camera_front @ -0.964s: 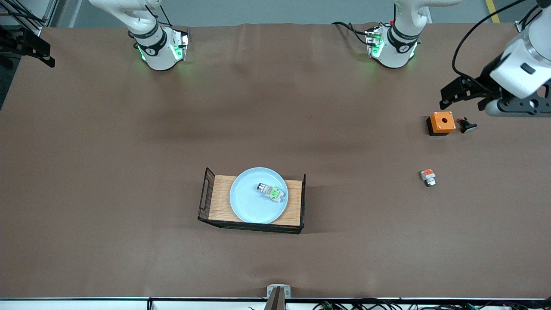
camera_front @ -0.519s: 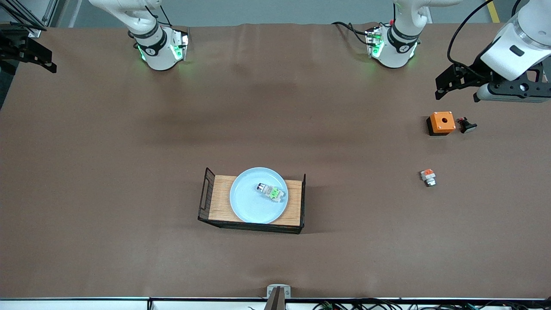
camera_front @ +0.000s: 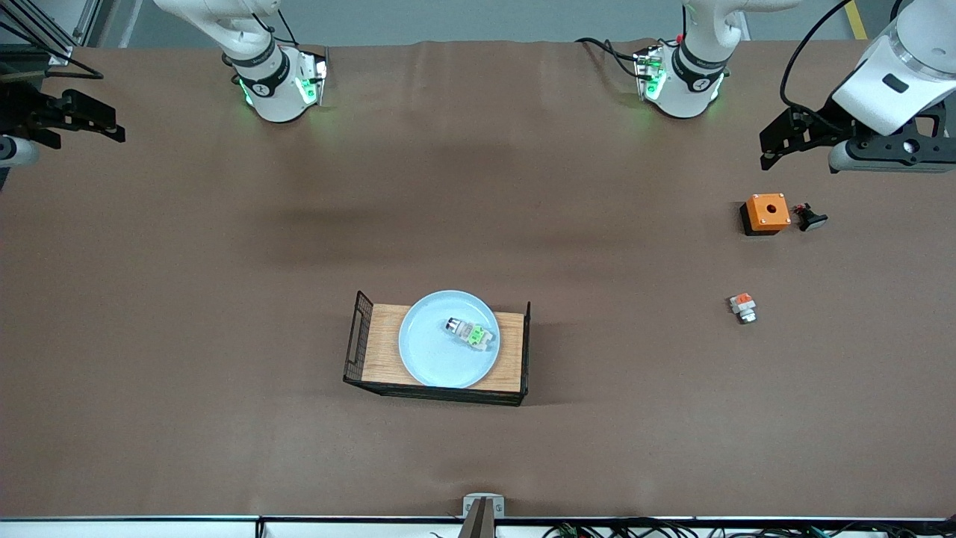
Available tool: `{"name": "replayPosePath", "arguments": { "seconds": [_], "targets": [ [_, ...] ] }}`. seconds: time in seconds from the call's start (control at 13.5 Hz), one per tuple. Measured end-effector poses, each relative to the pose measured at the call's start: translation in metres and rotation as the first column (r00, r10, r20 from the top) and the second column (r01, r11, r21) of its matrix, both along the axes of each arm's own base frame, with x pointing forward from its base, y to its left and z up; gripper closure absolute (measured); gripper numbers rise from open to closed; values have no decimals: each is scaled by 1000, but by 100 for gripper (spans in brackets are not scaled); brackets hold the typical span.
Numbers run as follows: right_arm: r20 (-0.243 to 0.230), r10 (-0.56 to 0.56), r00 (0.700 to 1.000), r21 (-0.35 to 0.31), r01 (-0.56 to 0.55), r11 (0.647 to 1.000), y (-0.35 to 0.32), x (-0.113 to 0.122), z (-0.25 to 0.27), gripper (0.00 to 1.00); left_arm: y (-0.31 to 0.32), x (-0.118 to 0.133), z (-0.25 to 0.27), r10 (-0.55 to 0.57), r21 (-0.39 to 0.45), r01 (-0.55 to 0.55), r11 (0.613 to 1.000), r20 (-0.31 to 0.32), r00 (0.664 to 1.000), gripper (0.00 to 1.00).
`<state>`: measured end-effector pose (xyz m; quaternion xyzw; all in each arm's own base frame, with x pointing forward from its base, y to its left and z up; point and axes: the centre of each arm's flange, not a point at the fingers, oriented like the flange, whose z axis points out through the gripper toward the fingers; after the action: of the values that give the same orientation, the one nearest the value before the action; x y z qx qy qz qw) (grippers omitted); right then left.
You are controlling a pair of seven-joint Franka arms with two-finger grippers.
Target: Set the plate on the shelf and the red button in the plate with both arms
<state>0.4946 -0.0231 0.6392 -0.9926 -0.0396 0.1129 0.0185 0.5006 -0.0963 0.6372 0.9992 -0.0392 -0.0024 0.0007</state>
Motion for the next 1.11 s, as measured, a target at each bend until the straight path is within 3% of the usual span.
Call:
{"name": "replayPosePath", "arguments": {
  "seconds": [1.11],
  "targets": [
    [75, -50, 996, -7, 50, 999, -18, 1, 27, 0, -6, -12, 4, -13, 11, 14, 1000, -31, 999, 0]
  ]
}}
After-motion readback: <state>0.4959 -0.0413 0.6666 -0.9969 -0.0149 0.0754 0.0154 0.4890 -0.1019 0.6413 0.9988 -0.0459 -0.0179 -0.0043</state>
